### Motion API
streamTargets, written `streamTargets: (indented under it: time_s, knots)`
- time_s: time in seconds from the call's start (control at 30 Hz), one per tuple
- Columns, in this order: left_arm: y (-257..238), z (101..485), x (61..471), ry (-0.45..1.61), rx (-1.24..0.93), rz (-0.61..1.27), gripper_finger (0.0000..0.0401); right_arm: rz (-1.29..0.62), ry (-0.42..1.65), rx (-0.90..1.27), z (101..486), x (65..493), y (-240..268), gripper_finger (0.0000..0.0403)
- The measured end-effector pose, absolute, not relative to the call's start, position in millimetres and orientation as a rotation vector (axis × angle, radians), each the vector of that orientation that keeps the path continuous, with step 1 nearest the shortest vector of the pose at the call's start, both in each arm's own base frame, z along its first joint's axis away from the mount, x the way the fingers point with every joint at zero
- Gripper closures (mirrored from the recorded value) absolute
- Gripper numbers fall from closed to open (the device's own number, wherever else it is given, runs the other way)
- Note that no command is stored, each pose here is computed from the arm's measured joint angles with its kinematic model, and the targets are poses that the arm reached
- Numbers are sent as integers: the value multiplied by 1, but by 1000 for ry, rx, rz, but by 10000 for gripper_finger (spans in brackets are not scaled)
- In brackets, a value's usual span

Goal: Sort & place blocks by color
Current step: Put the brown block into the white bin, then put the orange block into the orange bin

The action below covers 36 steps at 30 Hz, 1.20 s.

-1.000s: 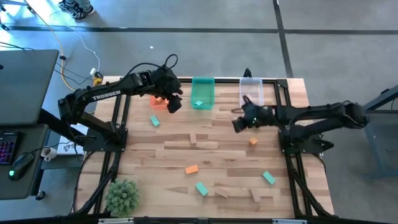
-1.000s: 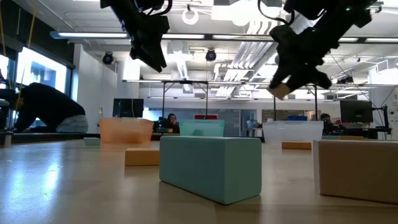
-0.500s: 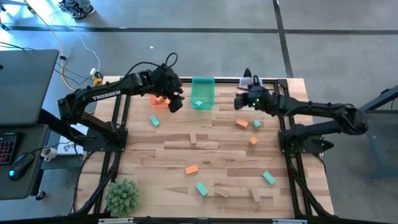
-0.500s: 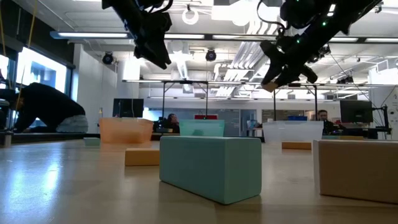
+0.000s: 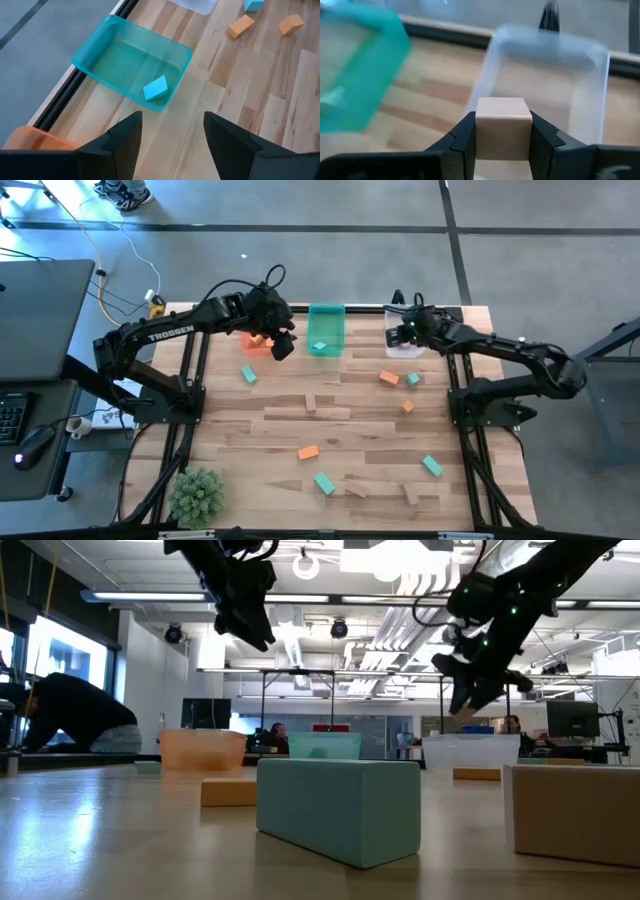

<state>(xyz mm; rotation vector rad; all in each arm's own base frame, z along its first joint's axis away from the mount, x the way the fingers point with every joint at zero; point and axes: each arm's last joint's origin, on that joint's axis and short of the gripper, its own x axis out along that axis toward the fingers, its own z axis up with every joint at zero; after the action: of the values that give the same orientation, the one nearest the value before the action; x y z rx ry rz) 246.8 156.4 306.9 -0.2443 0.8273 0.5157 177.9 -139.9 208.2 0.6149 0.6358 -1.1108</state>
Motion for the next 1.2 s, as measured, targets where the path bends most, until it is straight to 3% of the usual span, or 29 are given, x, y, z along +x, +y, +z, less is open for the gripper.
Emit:
streamTargets:
  time_s: [0.73,0.93,1.2]
  knots:
    - [157,307,246,833,-235,536,200,-1128,798,848,171,183,-148,299]
    - [157,307,246,849,-179,519,200,-1146,782,875,171,183,-148,233]
    - [157,307,246,851,-175,528,200,-1172,792,850,187,187,-152,221]
